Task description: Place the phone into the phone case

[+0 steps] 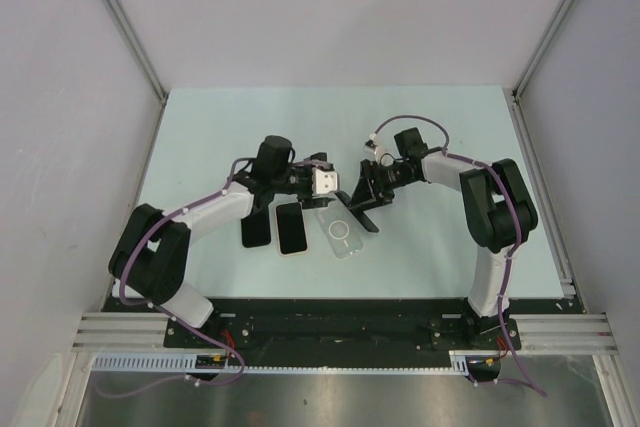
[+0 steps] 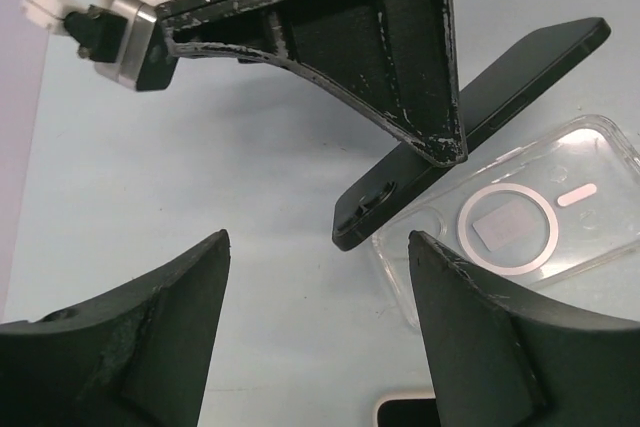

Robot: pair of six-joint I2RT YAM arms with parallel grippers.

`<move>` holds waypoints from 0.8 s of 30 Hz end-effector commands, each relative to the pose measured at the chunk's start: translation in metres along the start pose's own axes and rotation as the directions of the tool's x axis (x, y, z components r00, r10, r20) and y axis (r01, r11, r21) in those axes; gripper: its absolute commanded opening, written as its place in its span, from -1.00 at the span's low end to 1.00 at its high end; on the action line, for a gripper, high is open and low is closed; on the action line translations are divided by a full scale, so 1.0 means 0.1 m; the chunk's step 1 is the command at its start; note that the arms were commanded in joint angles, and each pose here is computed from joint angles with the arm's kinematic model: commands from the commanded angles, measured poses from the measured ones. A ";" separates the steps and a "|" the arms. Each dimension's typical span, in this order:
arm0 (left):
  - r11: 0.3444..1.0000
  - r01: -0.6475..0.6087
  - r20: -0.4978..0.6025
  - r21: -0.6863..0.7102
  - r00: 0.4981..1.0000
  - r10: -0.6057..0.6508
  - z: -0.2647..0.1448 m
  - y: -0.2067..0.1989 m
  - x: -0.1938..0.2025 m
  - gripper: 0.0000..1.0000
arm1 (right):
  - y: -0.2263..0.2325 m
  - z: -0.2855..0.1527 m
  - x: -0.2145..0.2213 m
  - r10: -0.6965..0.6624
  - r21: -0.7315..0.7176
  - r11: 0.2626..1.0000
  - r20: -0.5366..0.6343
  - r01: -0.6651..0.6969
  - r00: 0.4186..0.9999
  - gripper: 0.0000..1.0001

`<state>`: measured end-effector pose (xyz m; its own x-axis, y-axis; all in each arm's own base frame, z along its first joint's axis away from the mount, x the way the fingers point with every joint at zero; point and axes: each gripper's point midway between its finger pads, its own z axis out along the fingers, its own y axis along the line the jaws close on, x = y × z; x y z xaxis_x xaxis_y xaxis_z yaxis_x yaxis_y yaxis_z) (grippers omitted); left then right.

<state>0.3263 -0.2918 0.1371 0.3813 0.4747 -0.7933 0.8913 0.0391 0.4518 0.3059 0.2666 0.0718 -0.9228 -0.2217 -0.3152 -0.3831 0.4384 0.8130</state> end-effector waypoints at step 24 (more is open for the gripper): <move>0.962 -0.024 0.042 0.272 0.999 0.013 0.03 -0.45 -0.17 -0.12 | 0.91 -0.09 0.08 -0.171 -0.269 0.950 -0.020 0.159 0.985 0.22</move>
<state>0.2917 -0.2948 0.1154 0.3643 0.4958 -0.7883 0.9298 -0.1458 0.3380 0.2671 0.2974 0.1193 -0.8659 -0.3186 -0.3856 -0.4637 0.2223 0.8576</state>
